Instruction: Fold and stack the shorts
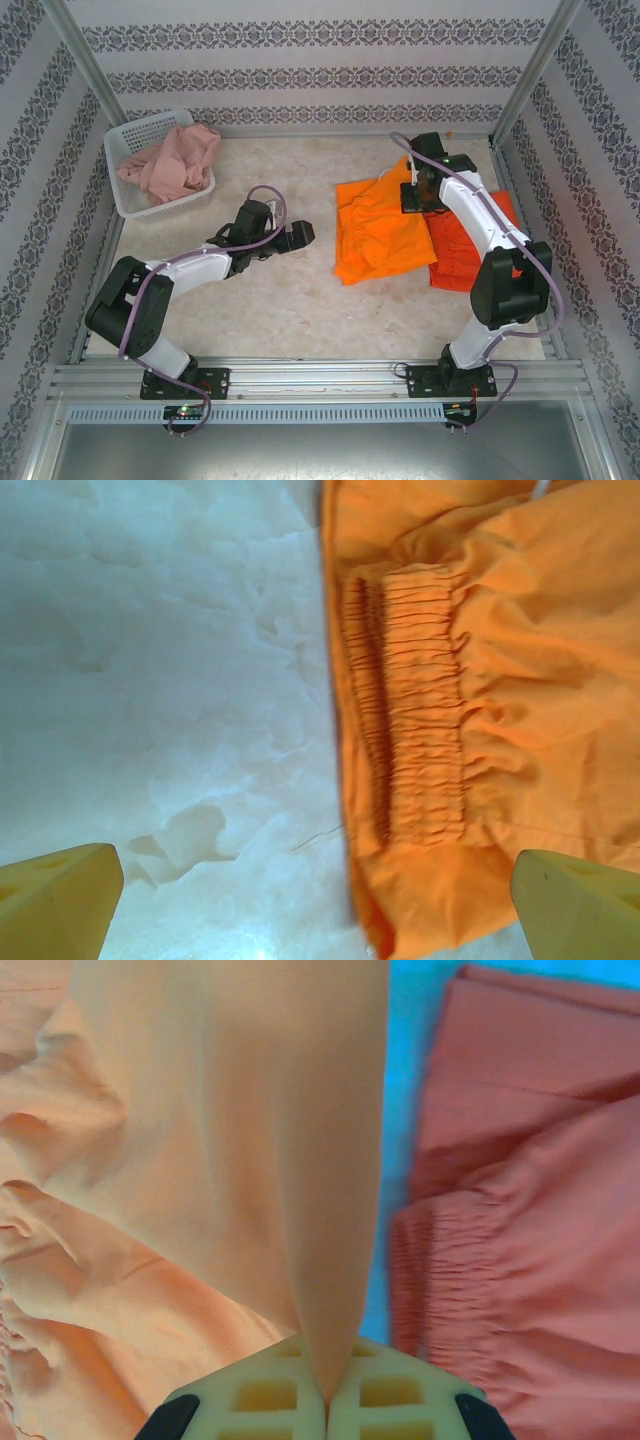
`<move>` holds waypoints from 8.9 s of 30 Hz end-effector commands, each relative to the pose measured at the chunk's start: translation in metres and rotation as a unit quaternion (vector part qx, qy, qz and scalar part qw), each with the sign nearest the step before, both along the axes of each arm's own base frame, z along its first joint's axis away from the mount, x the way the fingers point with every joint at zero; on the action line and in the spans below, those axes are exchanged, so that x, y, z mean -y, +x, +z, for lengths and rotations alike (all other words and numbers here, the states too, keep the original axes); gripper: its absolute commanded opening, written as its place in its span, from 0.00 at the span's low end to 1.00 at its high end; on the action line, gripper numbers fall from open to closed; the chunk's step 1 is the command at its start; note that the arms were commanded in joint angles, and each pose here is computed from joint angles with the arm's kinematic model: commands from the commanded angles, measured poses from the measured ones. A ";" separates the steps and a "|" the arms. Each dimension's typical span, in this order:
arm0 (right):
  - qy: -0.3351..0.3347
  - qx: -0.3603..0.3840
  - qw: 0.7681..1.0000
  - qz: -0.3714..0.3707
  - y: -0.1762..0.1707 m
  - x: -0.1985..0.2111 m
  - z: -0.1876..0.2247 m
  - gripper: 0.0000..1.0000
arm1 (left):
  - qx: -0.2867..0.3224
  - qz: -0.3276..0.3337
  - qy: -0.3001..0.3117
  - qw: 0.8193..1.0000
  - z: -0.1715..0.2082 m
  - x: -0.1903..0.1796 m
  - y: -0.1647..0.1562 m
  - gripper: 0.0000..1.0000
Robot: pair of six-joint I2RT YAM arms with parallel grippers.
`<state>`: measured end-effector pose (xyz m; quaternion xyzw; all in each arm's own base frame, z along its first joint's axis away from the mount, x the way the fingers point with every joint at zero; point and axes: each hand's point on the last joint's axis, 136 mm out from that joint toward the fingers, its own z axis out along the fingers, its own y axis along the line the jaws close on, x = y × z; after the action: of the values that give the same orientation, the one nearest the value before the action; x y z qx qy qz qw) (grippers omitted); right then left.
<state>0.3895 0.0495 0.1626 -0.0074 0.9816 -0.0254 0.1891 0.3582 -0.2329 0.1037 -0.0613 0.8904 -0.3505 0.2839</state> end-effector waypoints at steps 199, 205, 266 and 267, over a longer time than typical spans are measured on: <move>0.297 0.217 0.930 -0.007 -0.034 -0.025 0.052 0.98 | 0.231 -0.104 0.070 0.965 0.192 -0.030 0.043 1.00; 0.236 0.144 0.961 -0.003 -0.002 -0.054 0.019 0.98 | 0.127 -0.074 0.044 0.988 0.130 -0.035 0.027 1.00; 0.278 0.260 0.911 0.160 -0.044 -0.141 0.158 0.00 | 0.191 -0.012 0.061 0.980 0.228 -0.079 0.124 0.16; 0.281 0.241 0.918 0.143 -0.042 -0.142 0.147 0.00 | 0.171 -0.012 0.060 0.983 0.214 -0.078 0.124 0.19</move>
<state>0.3444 0.1945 0.3407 -0.1188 0.8302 0.2958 0.4574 0.4726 -0.1720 0.3278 0.0631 0.8467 -0.3176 0.4221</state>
